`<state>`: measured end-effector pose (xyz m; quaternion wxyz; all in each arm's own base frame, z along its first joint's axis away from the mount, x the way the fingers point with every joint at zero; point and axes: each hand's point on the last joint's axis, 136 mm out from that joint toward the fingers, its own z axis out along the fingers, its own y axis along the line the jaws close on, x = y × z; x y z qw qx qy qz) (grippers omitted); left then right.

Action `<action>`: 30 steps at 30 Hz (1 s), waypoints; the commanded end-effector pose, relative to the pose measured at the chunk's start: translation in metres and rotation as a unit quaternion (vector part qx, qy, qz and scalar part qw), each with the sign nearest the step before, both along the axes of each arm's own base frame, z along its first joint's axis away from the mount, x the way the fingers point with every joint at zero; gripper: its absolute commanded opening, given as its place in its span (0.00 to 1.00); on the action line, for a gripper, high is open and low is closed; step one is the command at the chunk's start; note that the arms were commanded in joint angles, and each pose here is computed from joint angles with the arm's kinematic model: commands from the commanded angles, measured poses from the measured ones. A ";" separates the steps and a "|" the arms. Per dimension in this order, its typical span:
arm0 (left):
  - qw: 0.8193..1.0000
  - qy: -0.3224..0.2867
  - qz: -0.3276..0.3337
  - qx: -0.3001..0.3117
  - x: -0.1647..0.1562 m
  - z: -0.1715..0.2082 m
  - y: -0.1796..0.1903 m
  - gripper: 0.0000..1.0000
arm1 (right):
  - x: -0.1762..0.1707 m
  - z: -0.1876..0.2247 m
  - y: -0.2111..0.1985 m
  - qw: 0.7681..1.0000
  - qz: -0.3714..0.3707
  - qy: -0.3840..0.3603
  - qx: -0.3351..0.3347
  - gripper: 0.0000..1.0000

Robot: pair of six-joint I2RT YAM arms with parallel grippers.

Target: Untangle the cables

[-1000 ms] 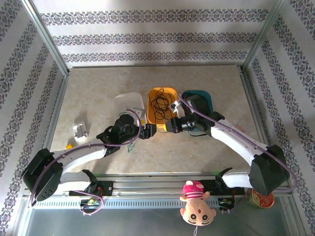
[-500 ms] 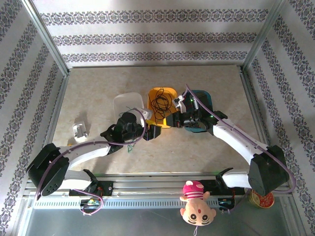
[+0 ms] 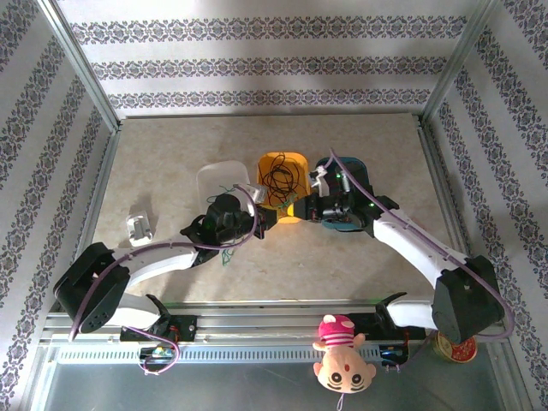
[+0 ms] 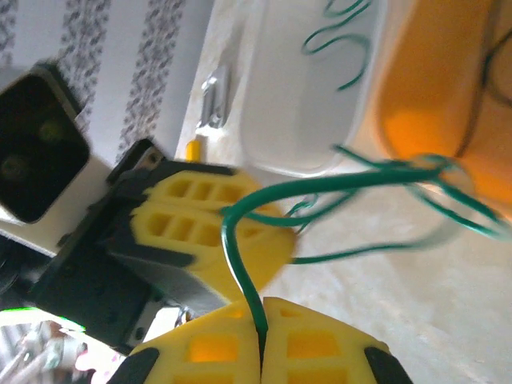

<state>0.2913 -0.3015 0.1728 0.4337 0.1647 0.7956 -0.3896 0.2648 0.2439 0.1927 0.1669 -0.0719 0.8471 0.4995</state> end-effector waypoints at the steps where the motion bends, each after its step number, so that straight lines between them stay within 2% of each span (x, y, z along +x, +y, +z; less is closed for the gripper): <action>1: 0.999 -0.020 0.015 -0.024 -0.005 0.016 0.008 0.00 | 0.027 -0.001 -0.037 0.995 -0.099 -0.012 -0.014 0.00; 6: 1.000 -0.011 -0.005 -0.029 -0.027 0.014 0.017 0.00 | 0.050 -0.007 -0.083 0.981 -0.194 0.002 -0.010 0.00; 13: 0.997 -0.034 0.055 -0.037 -0.026 0.025 0.047 0.00 | 0.049 -0.003 -0.082 0.983 -0.184 -0.001 -0.004 0.01; 15: 0.994 -0.041 0.090 -0.052 -0.017 0.033 0.059 0.00 | 0.045 0.001 -0.073 0.986 -0.165 -0.013 -0.004 0.31; 17: 0.987 -0.043 0.142 -0.068 -0.004 0.041 0.076 0.00 | 0.042 0.004 -0.068 0.987 -0.158 -0.024 -0.010 0.45; 20: 0.969 -0.039 0.231 -0.071 0.016 0.047 0.108 0.00 | 0.042 0.007 -0.069 0.985 -0.165 -0.038 -0.019 0.50; 24: 0.944 -0.027 0.328 -0.030 0.034 0.039 0.147 0.00 | 0.041 0.008 -0.070 0.985 -0.166 -0.047 -0.027 0.50; 27: 0.926 -0.002 0.377 0.007 0.043 0.022 0.172 0.00 | 0.038 0.006 -0.069 0.986 -0.156 -0.043 -0.033 0.50; 30: 0.916 0.013 0.400 0.026 0.053 0.009 0.185 0.00 | 0.035 0.005 -0.066 0.987 -0.148 -0.044 -0.036 0.50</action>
